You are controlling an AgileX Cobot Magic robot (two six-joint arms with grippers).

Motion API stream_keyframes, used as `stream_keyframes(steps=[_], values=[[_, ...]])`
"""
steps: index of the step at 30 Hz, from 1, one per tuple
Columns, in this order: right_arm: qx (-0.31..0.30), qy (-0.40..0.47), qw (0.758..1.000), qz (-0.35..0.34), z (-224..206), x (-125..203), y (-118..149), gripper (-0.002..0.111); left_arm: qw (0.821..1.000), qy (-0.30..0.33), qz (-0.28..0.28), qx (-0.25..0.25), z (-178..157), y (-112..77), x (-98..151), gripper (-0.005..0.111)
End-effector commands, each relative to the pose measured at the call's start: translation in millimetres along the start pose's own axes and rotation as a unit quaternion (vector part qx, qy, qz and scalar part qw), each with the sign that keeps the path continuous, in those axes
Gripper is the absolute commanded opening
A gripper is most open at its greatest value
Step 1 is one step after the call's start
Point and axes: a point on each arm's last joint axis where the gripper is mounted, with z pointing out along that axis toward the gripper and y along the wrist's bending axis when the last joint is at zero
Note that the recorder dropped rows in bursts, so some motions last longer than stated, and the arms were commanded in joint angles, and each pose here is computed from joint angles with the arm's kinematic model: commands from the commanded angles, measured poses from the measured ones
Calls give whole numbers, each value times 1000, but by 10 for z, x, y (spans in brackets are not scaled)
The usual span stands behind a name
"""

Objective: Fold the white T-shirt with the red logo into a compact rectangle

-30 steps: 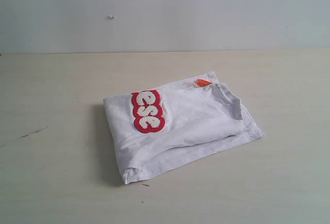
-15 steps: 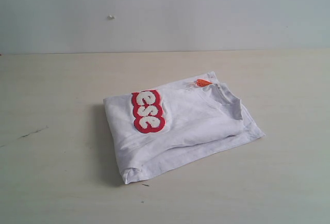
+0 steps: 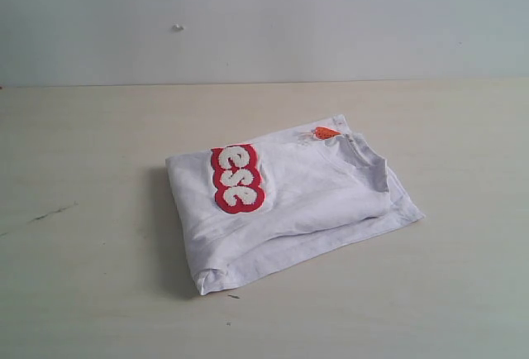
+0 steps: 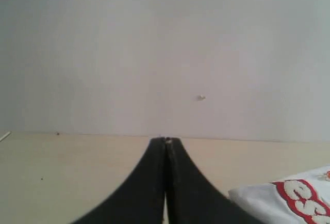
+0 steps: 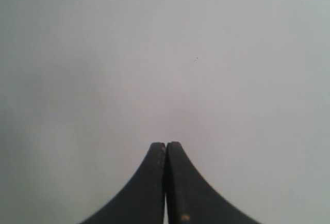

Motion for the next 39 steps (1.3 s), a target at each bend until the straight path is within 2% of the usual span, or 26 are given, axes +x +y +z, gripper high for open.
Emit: stream_keyframes(steps=[1,10,23,26,28,39], values=[[2,4,1000,-2,0,28,-9,0,1000,2,-10,-1,-2,3,25,0],[2,4,1000,-2,0,28,-9,0,1000,29,11,-3,-3,8,74,0],[2,4,1000,-2,0,28,-9,0,987,157,12,-12,-47,25,304,0],[2,4,1000,-2,0,28,-9,0,984,177,37,-9,-59,28,337,0],[2,4,1000,-2,0,28,-9,0,982,180,56,-5,-61,29,343,0],[2,4,1000,-2,0,28,-9,0,982,180,56,-5,-61,29,343,0]])
